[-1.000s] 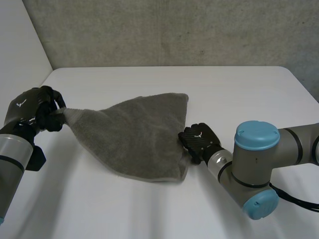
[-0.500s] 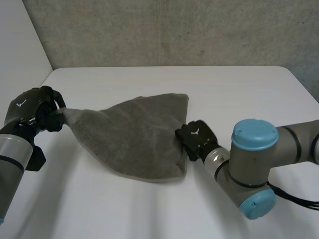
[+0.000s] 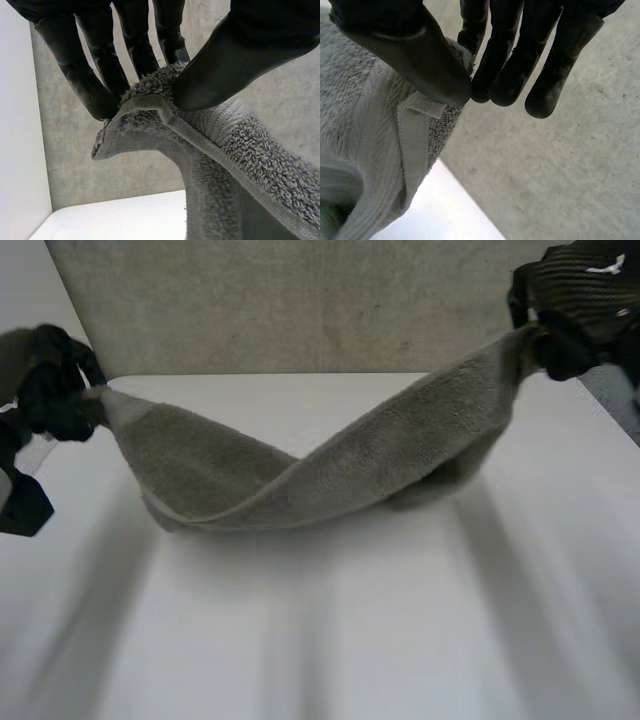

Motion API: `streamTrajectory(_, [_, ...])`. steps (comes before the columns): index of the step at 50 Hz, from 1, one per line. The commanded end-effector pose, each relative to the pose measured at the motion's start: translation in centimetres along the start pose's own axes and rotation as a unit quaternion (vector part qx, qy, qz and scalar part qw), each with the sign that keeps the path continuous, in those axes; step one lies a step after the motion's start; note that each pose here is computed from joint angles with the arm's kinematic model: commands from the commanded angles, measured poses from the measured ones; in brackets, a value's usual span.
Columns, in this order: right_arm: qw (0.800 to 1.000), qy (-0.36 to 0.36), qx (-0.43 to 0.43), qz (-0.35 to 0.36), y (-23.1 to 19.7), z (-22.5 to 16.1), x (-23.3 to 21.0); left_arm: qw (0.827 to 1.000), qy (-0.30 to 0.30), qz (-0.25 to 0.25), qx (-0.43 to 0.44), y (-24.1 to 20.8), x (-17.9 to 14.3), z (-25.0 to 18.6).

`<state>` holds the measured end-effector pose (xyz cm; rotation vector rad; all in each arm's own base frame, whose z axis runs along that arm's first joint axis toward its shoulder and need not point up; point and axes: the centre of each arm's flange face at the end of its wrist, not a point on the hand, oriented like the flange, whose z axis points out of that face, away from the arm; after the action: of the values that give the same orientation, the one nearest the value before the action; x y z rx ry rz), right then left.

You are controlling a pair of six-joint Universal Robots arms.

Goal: Fold the towel.

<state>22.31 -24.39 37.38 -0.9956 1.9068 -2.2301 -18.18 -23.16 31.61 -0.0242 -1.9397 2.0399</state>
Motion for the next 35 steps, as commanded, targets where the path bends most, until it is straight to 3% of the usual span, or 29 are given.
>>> streamTrajectory(1, [0.985,-0.058,-0.125,-0.099,2.7,0.2,0.6,0.997,-0.006,0.053,-0.06,-0.3,0.3,0.6])
streamTrajectory(5, [0.973,-0.084,-0.161,-0.146,4.8,1.0,-0.1,0.984,0.001,0.133,-0.115,2.7,0.1,3.3])
streamTrajectory(10, [0.963,-0.087,-0.201,-0.156,8.4,4.3,-0.5,0.969,0.024,0.175,-0.17,7.0,0.6,6.9])
streamTrajectory(14, [0.972,-0.029,-0.14,-0.184,7.9,9.3,-0.2,0.97,0.039,0.179,-0.159,7.1,1.8,9.6])
streamTrajectory(16, [0.976,0.014,-0.093,-0.198,6.4,11.1,0.5,0.978,0.032,0.179,-0.101,4.3,2.6,12.3])
streamTrajectory(18, [0.97,0.126,0.03,-0.207,1.6,13.8,2.8,0.983,0.022,0.176,-0.051,1.7,3.1,13.4])
streamTrajectory(21, [0.959,0.175,0.092,-0.203,-1.0,14.2,3.9,0.986,-0.005,0.156,0.055,-4.0,3.9,14.4])
streamTrajectory(22, [0.944,0.215,0.163,-0.187,-3.5,14.3,4.7,0.983,-0.018,0.135,0.126,-7.4,4.3,14.6])
streamTrajectory(23, [0.924,0.253,0.232,-0.167,-6.4,13.4,5.9,0.983,-0.018,0.135,0.127,-7.4,4.3,14.6])
streamTrajectory(24, [0.924,0.253,0.232,-0.167,-6.4,13.4,5.9,0.983,-0.018,0.135,0.127,-7.4,4.3,14.6])
streamTrajectory(25, [0.908,0.276,0.274,-0.154,-8.4,12.2,7.0,0.976,-0.025,0.119,0.181,-9.8,4.7,14.5])
streamTrajectory(26, [0.908,0.276,0.274,-0.154,-8.4,12.2,7.0,0.966,-0.029,0.103,0.235,-12.3,5.2,13.9])
streamTrajectory(27, [0.901,0.28,0.297,-0.145,-9.6,11.1,7.1,0.966,-0.029,0.102,0.236,-12.3,5.2,13.9])
streamTrajectory(30, [0.902,0.277,0.298,-0.144,-10.0,10.2,7.0,0.959,-0.031,0.096,0.266,-13.6,5.3,13.3])
streamTrajectory(35, [0.943,0.199,0.225,-0.145,-5.6,10.6,4.0,0.973,-0.036,0.109,0.198,-9.2,4.4,13.6])
